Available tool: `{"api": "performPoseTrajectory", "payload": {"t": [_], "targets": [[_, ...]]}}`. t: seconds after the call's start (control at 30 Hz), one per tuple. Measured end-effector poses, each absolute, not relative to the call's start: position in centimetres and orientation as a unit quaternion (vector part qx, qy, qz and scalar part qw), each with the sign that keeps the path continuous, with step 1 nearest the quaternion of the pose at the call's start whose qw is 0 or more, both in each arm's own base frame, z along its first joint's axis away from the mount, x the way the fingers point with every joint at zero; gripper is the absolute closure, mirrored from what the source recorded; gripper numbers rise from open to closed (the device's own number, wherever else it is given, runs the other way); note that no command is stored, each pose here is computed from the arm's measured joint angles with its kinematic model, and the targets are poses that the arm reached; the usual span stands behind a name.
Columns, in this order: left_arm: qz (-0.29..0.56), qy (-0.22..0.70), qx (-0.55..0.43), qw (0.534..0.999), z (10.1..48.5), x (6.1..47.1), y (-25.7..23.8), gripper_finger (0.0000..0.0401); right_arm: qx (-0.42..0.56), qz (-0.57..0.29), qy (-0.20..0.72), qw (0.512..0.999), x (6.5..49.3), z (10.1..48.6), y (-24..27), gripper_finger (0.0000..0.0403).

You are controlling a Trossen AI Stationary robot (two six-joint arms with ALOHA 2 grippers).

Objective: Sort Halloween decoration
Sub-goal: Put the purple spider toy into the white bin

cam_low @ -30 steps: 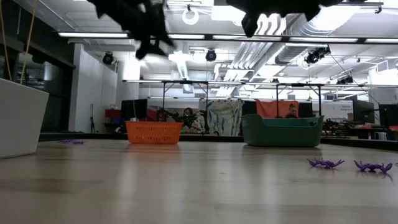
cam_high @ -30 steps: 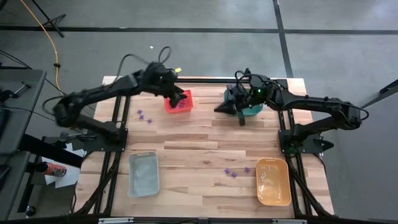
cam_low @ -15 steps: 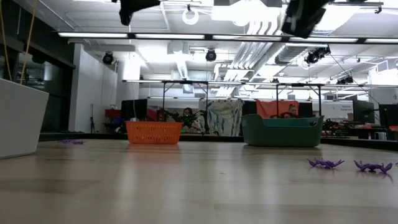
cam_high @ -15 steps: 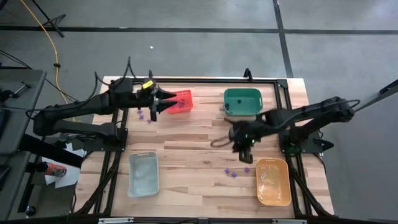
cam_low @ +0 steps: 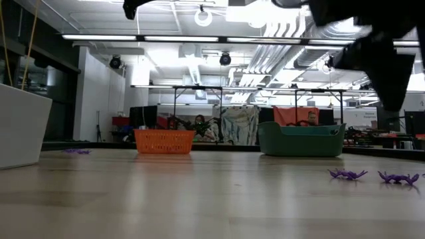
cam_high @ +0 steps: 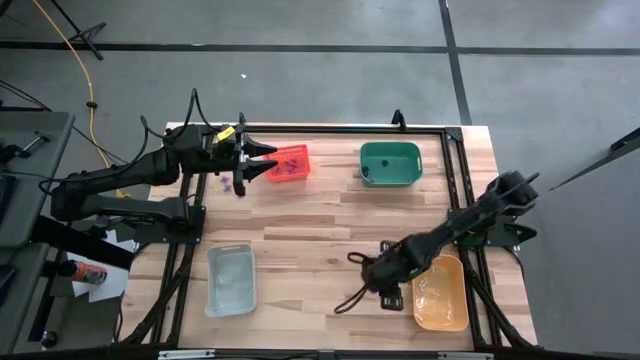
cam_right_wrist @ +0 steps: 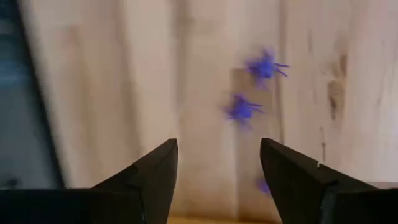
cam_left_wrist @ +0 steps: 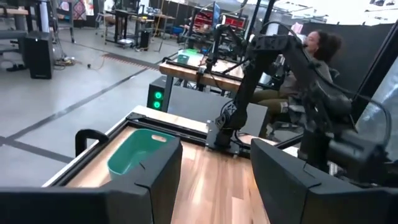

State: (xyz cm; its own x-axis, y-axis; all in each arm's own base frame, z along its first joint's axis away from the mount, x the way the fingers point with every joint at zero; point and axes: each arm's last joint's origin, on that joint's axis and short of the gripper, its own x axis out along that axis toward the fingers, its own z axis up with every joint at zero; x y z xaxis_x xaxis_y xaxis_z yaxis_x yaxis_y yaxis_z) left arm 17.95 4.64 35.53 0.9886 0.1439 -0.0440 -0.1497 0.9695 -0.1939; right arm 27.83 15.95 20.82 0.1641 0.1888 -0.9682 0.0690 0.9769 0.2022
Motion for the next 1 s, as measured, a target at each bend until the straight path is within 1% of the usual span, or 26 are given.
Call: {"api": "performPoseTrajectory", "payload": {"t": [0.17,0.3,0.53,0.6,0.67,0.73,0.87,0.9,1.0], "targets": [[0.074,0.020,-0.090,0.993,35.5,17.9,4.6,0.0220,0.102,-0.020,0.664,0.740,28.8,17.6,16.6,0.0178],[0.075,0.020,-0.090,0.993,35.5,17.9,4.6,0.0220,0.124,-0.037,0.675,0.726,29.4,15.8,17.0,0.0178],[0.075,0.022,-0.091,0.993,35.4,18.0,4.7,0.0220,0.134,-0.071,0.675,0.722,29.8,14.3,17.2,0.0179],[0.075,0.022,-0.091,0.993,35.4,18.0,4.7,0.0220,0.131,-0.074,0.678,0.720,29.8,14.1,17.2,0.0188],[0.075,0.022,-0.091,0.993,35.4,18.0,4.7,0.0220,0.128,-0.077,0.680,0.718,29.8,13.9,17.2,0.0210],[0.075,0.022,-0.091,0.993,35.4,18.0,4.6,0.0220,0.125,-0.080,0.683,0.715,29.8,13.8,17.1,0.0250],[0.072,0.007,-0.084,0.994,35.9,17.3,4.5,0.0220,0.128,-0.079,0.684,0.713,29.7,14.0,17.0,0.0369],[0.068,0.002,-0.078,0.995,36.1,17.0,4.4,0.0220,0.127,-0.072,0.685,0.714,29.7,14.1,17.0,0.0384],[0.064,-0.018,-0.059,0.996,36.7,16.0,4.0,0.0220,0.119,-0.057,0.677,0.724,29.4,15.3,16.8,0.0380]]}}
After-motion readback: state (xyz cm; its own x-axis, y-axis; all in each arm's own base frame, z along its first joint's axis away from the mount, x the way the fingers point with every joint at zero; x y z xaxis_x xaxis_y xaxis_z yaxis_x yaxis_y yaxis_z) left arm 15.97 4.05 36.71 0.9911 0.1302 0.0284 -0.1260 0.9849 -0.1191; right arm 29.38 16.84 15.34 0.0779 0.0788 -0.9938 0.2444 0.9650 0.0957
